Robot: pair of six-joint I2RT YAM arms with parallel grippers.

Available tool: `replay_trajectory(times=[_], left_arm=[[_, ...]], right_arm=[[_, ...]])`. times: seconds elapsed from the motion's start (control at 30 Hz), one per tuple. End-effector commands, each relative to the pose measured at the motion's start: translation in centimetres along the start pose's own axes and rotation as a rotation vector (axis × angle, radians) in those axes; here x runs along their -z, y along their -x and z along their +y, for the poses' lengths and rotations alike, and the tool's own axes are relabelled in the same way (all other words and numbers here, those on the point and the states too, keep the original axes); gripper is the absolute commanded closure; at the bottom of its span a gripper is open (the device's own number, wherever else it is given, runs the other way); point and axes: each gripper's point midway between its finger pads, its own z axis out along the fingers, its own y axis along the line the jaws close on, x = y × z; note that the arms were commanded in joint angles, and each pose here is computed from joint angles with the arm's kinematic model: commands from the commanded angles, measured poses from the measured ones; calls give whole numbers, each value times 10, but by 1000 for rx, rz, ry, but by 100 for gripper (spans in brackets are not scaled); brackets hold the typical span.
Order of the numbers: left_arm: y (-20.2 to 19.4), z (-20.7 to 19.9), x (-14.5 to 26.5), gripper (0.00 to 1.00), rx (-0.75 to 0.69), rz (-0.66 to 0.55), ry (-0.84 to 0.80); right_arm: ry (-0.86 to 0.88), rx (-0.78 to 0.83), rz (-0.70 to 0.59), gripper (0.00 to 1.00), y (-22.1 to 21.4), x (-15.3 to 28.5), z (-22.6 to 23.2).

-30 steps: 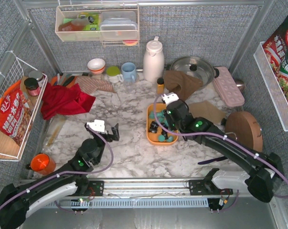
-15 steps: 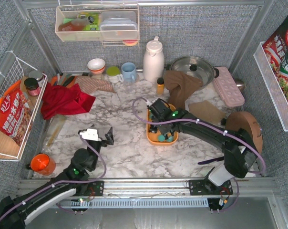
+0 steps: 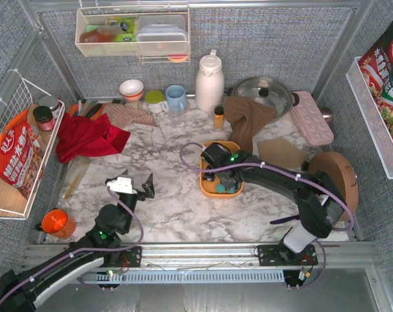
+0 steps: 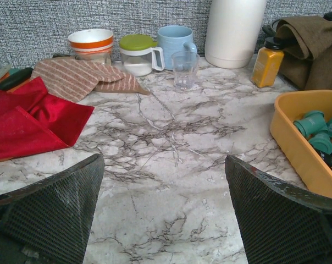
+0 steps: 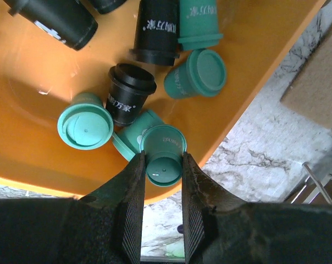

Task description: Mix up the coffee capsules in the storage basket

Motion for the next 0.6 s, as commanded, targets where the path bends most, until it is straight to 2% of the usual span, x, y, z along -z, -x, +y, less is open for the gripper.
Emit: replay_trajectory(times=[0.0, 0.57], left_arm=[[2, -1, -1, 1, 6, -11, -6], [4, -1, 0, 1, 5, -10, -6]], right_arm=[[5, -29, -16, 74, 0, -3, 0], [198, -192, -13, 73, 6, -35, 23]])
